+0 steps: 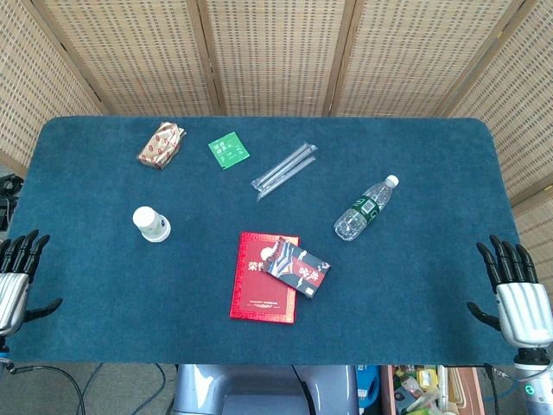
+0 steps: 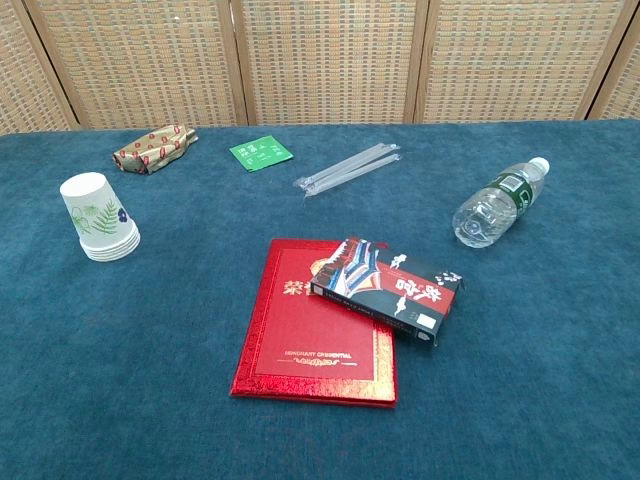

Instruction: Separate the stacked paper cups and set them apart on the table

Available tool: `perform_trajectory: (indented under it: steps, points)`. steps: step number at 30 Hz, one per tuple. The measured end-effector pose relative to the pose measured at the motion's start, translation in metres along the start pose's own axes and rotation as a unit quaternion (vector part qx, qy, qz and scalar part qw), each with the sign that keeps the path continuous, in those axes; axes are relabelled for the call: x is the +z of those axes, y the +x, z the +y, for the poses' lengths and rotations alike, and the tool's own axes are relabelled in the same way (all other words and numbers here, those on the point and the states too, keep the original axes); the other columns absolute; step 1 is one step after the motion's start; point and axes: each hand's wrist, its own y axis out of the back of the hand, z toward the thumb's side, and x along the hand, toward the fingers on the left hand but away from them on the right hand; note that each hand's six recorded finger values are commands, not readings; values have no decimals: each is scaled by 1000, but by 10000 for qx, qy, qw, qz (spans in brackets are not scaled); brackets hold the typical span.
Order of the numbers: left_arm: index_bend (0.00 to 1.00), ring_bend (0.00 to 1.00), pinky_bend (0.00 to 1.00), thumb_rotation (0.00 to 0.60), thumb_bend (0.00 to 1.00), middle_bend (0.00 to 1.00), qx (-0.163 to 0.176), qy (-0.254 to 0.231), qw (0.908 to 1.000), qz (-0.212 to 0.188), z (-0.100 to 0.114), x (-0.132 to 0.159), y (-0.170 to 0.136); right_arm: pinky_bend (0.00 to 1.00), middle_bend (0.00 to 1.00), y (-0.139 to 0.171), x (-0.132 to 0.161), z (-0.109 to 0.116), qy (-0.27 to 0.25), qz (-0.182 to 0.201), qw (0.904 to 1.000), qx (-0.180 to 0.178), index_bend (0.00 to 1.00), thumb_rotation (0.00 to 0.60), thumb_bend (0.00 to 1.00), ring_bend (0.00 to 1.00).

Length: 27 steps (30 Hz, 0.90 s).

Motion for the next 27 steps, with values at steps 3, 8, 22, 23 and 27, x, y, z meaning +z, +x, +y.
perform_trajectory:
  steps: [3, 8, 22, 23, 27]
  points:
    - [0, 0, 0, 600, 144, 0, 5, 0, 10000, -3, 0, 0, -1, 0, 0, 0, 0, 0, -1, 3, 10000, -8, 0, 600, 0, 0]
    - [0, 0, 0, 600, 143, 0, -31, 12, 10000, -55, -2, 2, 2, 0, 0, 0, 1, 1, -40, 14, 10000, -9, 0, 600, 0, 0]
    - [0, 166, 220, 600, 146, 110, -469, 556, 9894, -1259, -20, 57, 109, 0, 0, -11, -10, -4, -100, -182, 9997, 121, 0, 600, 0, 0]
    - [0, 183, 233, 600, 146, 132, -528, 608, 9879, -1328, -22, 61, 119, 0, 0, -12, -10, -5, -95, -198, 9997, 129, 0, 600, 0, 0]
    - [23, 200, 244, 600, 147, 153, -732, 817, 9831, -1467, -35, 75, 158, 0, 0, -14, -15, -9, -61, -294, 9994, 195, 0, 600, 0, 0]
